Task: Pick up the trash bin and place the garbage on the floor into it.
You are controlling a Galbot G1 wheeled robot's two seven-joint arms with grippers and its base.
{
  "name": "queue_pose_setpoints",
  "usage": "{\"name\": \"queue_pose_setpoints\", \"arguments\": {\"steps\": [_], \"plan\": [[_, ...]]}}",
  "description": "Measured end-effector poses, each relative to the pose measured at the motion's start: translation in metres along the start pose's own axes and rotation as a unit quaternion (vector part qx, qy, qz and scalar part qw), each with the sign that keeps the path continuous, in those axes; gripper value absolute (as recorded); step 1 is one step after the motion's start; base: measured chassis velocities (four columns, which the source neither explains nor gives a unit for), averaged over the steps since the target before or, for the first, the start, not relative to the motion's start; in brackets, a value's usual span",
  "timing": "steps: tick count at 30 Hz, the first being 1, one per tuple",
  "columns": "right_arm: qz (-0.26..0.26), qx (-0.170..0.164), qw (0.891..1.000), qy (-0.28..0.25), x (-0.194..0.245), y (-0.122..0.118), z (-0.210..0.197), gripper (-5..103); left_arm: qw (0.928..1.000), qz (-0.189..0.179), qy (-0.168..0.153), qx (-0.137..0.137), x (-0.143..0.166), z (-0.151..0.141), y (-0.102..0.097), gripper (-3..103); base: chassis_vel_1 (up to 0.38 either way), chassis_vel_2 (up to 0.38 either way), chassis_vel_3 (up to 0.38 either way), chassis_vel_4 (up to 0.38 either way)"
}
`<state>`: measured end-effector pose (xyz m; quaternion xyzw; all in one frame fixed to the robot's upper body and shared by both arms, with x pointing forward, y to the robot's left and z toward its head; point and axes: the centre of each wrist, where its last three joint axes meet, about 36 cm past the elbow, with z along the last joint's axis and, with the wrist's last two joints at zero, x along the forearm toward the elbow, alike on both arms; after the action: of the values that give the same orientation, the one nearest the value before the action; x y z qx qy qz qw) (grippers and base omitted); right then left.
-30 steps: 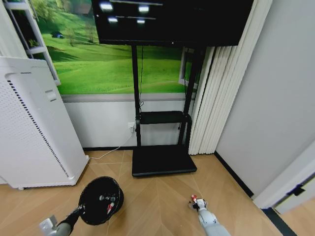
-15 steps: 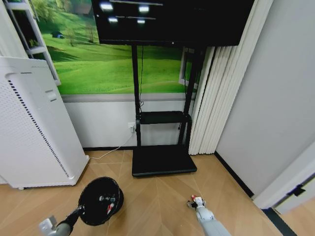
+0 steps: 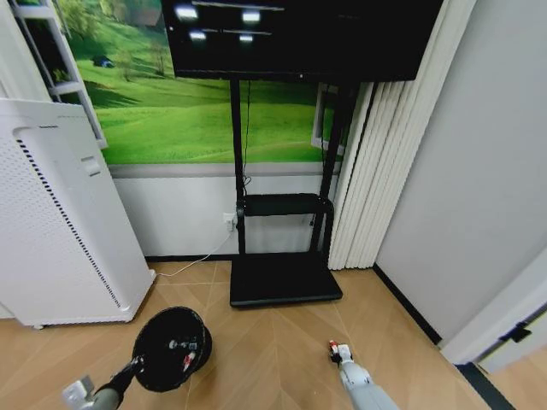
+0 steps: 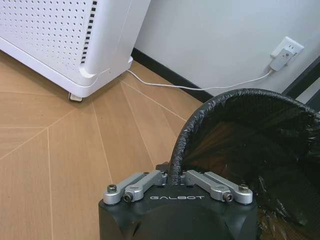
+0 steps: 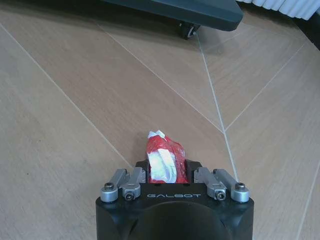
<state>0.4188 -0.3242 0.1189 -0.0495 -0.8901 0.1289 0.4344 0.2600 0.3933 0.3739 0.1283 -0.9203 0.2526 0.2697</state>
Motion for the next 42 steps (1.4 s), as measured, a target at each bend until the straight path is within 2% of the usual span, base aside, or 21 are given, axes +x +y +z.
{"name": "queue_pose_setpoints", "arguments": {"steps": [7, 10, 14, 16, 17, 19, 20, 21, 22, 23, 25, 26, 29, 30, 34, 35, 37, 39, 41, 42], "plan": [[-0.002, -0.011, 1.000, -0.008, 0.008, -0.002, 0.005, 37, 1.0000, 0.003, -0.002, -0.001, -0.001, -0.001, -0.002, 3, 0.000, 0.000, 0.000, 0.000], [-0.008, -0.038, 0.998, -0.041, 0.026, -0.010, -0.003, 37, 1.0000, 0.008, -0.003, -0.006, -0.007, -0.004, -0.005, 3, 0.000, 0.000, 0.000, 0.000], [-0.007, -0.055, 0.996, -0.067, 0.039, -0.020, -0.011, 37, 0.9999, 0.010, -0.003, -0.010, -0.013, -0.006, -0.006, 3, 0.000, 0.000, 0.000, 0.000], [-0.020, -0.087, 0.988, -0.124, 0.063, -0.032, -0.019, 35, 0.9997, 0.012, -0.005, -0.023, -0.025, -0.010, -0.009, 3, 0.000, 0.000, 0.000, 0.000], [-0.020, -0.087, 0.988, -0.124, 0.063, -0.032, -0.019, 35, 0.9997, 0.012, -0.005, -0.023, -0.025, -0.010, -0.009, 3, 0.000, 0.000, 0.000, 0.000], [-0.035, -0.105, 0.978, -0.177, 0.093, -0.040, -0.026, 35, 0.9993, 0.019, -0.002, -0.032, -0.035, -0.011, -0.015, 3, 0.000, 0.000, 0.000, 0.000], [-0.035, -0.105, 0.978, -0.177, 0.093, -0.040, -0.026, 35, 0.9993, 0.019, -0.002, -0.032, -0.035, -0.011, -0.015, 3, 0.000, 0.000, 0.000, 0.000], [-0.049, -0.115, 0.972, -0.201, 0.115, -0.043, -0.030, 33, 0.9990, 0.025, 0.000, -0.038, -0.041, -0.012, -0.020, 3, 0.000, 0.000, 0.000, 0.000], [-0.049, -0.115, 0.972, -0.201, 0.115, -0.043, -0.030, 33, 0.9990, 0.025, 0.000, -0.038, -0.041, -0.012, -0.020, 3, 0.000, 0.000, 0.000, 0.000], [-0.066, -0.117, 0.966, -0.223, 0.136, -0.045, -0.031, 32, 0.9986, 0.029, 0.003, -0.045, -0.047, -0.012, -0.024, 3, 0.000, 0.000, 0.000, 0.000], [-0.096, -0.101, 0.955, -0.261, 0.176, -0.042, -0.036, 32, 0.9972, 0.039, 0.009, -0.063, -0.058, -0.012, -0.028, 3, 0.000, 0.000, 0.000, 0.000], [-0.096, -0.101, 0.955, -0.261, 0.176, -0.042, -0.036, 32, 0.9972, 0.039, 0.009, -0.063, -0.058, -0.012, -0.028, 3, 0.000, 0.000, 0.000, 0.000], [-0.153, -0.075, 0.939, -0.298, 0.228, -0.022, -0.038, 29, 0.9946, 0.062, 0.012, -0.082, -0.067, -0.017, -0.036, 3, 0.000, 0.000, 0.000, 0.000], [-0.153, -0.075, 0.939, -0.298, 0.228, -0.022, -0.038, 29, 0.9946, 0.062, 0.012, -0.082, -0.067, -0.017, -0.036, 3, 0.000, 0.000, 0.000, 0.000], [-0.206, -0.052, 0.930, -0.300, 0.262, 0.019, -0.023, 28, 0.9877, 0.102, 0.024, -0.116, -0.070, -0.014, -0.041, 3, 0.000, 0.000, 0.000, 0.000], [-0.206, -0.052, 0.930, -0.300, 0.262, 0.019, -0.023, 28, 0.9877, 0.102, 0.024, -0.116, -0.070, -0.014, -0.041, 3, 0.000, 0.000, 0.000, 0.000], [-0.238, -0.037, 0.921, -0.305, 0.274, 0.036, -0.018, 27, 0.9827, 0.121, 0.031, -0.136, -0.070, -0.007, -0.041, 3, 0.000, 0.000, 0.000, 0.000], [-0.245, -0.033, 0.919, -0.307, 0.276, 0.038, -0.018, 27, 0.9814, 0.126, 0.034, -0.141, -0.070, -0.004, -0.042, 3, 0.000, 0.000, 0.000, 0.000], [-0.286, -0.017, 0.904, -0.318, 0.284, 0.053, -0.015, 27, 0.9765, 0.141, 0.047, -0.156, -0.072, 0.007, -0.046, 3, 0.000, 0.000, 0.000, 0.000], [-0.286, -0.017, 0.904, -0.318, 0.284, 0.053, -0.015, 27, 0.9765, 0.141, 0.047, -0.156, -0.072, 0.007, -0.046, 3, 0.000, 0.000, 0.000, 0.000]]}}
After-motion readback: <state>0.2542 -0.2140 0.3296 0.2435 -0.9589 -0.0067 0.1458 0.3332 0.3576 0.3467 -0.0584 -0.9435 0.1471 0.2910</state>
